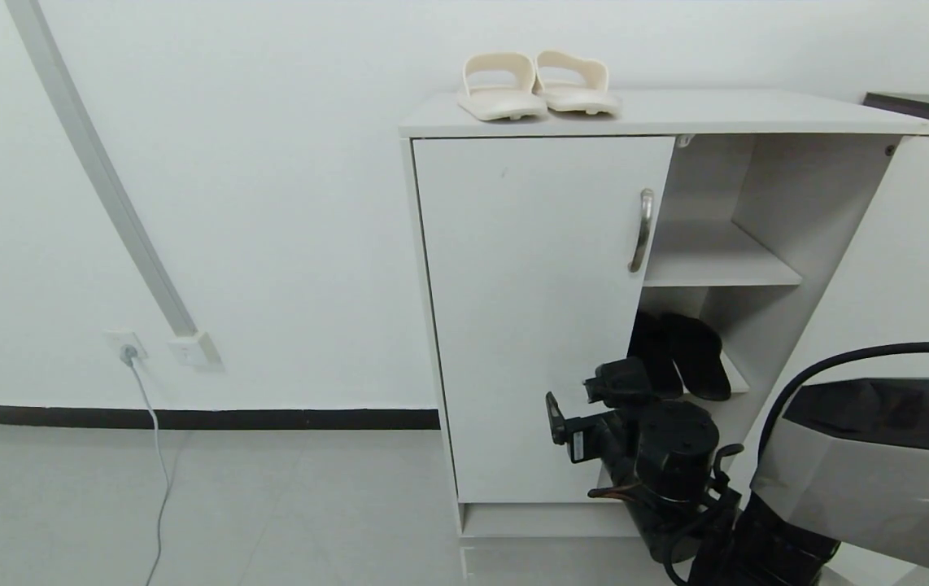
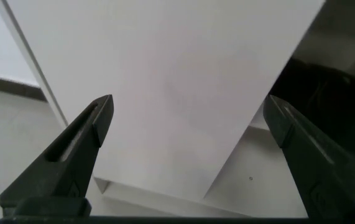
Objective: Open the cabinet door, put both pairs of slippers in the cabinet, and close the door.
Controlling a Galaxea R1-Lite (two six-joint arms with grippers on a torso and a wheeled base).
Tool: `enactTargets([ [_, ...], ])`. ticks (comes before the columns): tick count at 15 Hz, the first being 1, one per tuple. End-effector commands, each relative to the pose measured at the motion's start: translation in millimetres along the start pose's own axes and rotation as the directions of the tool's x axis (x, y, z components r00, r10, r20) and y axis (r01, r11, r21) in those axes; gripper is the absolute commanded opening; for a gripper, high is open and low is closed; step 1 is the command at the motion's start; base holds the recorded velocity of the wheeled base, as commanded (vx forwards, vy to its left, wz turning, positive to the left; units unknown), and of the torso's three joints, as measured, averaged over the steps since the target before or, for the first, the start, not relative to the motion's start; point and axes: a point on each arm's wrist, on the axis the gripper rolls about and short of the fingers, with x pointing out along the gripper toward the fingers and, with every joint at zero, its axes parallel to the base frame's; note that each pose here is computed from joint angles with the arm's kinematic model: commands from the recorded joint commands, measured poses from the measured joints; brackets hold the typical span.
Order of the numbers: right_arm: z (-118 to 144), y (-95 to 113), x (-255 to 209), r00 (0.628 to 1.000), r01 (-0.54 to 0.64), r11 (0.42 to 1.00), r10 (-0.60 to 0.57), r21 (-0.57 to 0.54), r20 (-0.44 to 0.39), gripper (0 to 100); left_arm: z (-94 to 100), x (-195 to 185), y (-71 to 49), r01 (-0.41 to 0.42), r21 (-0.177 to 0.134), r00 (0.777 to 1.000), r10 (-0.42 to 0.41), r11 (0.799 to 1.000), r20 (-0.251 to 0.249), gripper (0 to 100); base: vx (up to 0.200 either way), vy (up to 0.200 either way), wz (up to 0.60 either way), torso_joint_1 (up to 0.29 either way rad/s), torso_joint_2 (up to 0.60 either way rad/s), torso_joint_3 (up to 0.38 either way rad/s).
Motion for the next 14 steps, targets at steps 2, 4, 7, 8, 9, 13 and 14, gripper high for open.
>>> enactTargets([
  [2, -0.5, 0.9, -0.5, 1.0, -0.002, 1.0, 0.002, 0.0, 0.001, 100, 0.1, 0.1, 0.0, 0.0, 0.0, 1.0, 0.0, 1.0, 0.0, 0, 0.0, 0.0, 0.0, 0.037, -0.43, -0.342],
  [4, -0.8, 0.7, -0.7, 1.0, -0.002, 1.0, 0.002, -0.001, 0.0, 100, 0.5, 0.0, 0.0, 0.0, 0.0, 1.0, 0.0, 1.0, 0.001, 0, 0.0, 0.0, 0.0, 0.059, -0.45, -0.361],
  [7, -1.0, 0.6, -0.9, 1.0, -0.002, 1.0, 0.002, -0.002, -0.002, 100, 0.5, 0.0, 0.0, 0.0, 0.0, 1.0, 0.0, 1.0, 0.001, 0, 0.0, 0.0, 0.0, 0.095, -0.45, -0.351],
  [8, -1.0, 0.6, -0.9, 1.0, -0.002, 1.0, 0.002, -0.002, -0.002, 100, 0.5, 0.0, 0.0, 0.0, 0.0, 1.0, 0.0, 1.0, 0.001, 0, 0.0, 0.0, 0.0, 0.115, -0.46, -0.33],
  [9, -1.0, 0.6, -0.9, 1.0, -0.002, 1.0, 0.002, -0.002, -0.002, 100, 0.5, 0.0, 0.0, 0.0, 0.0, 1.0, 0.0, 1.0, 0.001, 0, 0.0, 0.0, 0.0, 0.129, -0.46, -0.325],
  [13, -1.0, 1.1, -1.2, 1.0, -0.004, 1.0, 0.004, -0.002, -0.002, 100, 0.5, 0.0, 0.0, 0.0, 0.0, 1.0, 0.0, 1.0, 0.001, 0, 0.0, 0.0, 0.0, 0.149, -0.47, -0.327],
  [14, -1.0, 1.1, -1.2, 1.0, -0.004, 1.0, 0.004, -0.002, -0.002, 100, -0.1, 0.1, 0.0, 0.0, 0.0, 1.0, 0.0, 1.0, -0.002, 0, 0.0, 0.0, 0.0, 0.168, -0.49, -0.31],
])
